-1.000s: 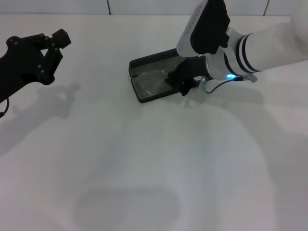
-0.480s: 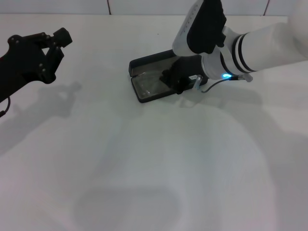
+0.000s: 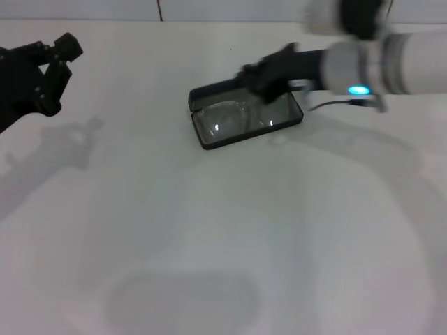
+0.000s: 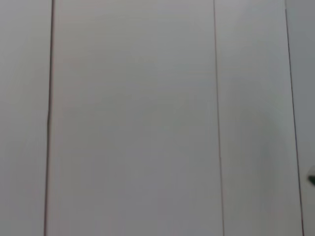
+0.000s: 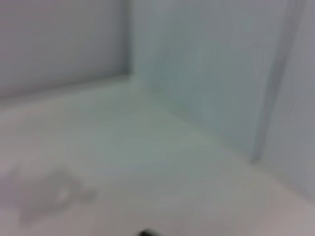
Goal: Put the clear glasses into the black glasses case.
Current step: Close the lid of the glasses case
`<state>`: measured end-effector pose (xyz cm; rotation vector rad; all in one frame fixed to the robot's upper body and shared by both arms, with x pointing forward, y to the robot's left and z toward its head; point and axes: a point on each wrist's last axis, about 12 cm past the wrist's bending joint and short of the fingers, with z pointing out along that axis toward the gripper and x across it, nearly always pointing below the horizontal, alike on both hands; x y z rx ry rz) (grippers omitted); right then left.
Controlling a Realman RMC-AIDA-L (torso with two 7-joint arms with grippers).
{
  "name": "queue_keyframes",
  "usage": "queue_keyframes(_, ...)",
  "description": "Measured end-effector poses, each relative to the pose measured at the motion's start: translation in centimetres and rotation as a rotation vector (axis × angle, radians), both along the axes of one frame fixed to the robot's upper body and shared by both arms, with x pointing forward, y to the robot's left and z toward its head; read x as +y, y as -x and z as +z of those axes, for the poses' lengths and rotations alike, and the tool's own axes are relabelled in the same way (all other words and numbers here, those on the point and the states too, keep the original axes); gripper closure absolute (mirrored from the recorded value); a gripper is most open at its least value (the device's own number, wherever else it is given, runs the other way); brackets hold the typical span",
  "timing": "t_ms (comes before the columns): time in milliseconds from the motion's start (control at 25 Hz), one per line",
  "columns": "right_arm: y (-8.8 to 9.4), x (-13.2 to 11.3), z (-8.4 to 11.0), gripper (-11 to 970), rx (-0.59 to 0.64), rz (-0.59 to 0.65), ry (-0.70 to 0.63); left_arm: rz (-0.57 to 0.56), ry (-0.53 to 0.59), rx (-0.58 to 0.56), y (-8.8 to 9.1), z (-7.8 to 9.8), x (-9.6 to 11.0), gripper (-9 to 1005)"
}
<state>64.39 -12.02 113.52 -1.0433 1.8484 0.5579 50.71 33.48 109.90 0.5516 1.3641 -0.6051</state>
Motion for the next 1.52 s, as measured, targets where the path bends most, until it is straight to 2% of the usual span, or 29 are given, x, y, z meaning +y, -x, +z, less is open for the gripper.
queue_keyframes(80,0.8,-3.7,0.2,860,-0.005,-0.084,-0.086,-0.014,0.003,-0.009,-0.6,0.3,-0.5,955)
queue_keyframes(200,2.4,-7.4,0.4,860,-0.03,-0.142,-0.152,-0.039,0.007,-0.026,-1.4,0.8,-1.3,955)
queue_keyframes(320,3.9,-9.1,0.1,859,-0.026,-0.147,-0.17,-0.069,0.021,-0.032,-2.1,1.1,-2.1,955)
queue_keyframes(600,6.6,-12.0,-2.3,859,0.011,-0.182,-0.169,-0.129,0.075,-0.003,-4.1,1.2,-4.7,955)
queue_keyframes(720,8.2,-14.5,-2.8,859,-0.015,-0.208,-0.22,-0.142,0.071,0.036,-5.8,1.2,-6.3,955)
queue_keyframes(840,10.1,-17.6,-3.3,859,-0.018,-0.233,-0.319,-0.162,0.075,0.063,-7.3,1.3,-8.2,955)
queue_keyframes(920,11.2,-18.8,-4.0,859,-0.005,-0.226,-0.388,-0.165,0.079,0.083,-7.9,1.3,-9.1,955)
queue_keyframes(1000,11.9,-19.2,-4.8,858,0.012,-0.223,-0.428,-0.167,0.071,0.112,-8.6,1.1,-10.1,955)
queue_keyframes(1160,12.7,-18.9,-6.1,858,0.04,-0.211,-0.44,-0.151,-0.017,0.186,-10.2,0.4,-12.1,955)
queue_keyframes(1360,12.9,-17.4,-6.6,858,0.067,-0.144,-0.422,-0.092,-0.098,0.268,-12.0,-0.4,-14.2,955)
queue_keyframes(1520,13.0,-16.6,-6.8,858,0.085,-0.107,-0.417,-0.028,-0.148,0.351,-12.6,-1.6,-14.9,955)
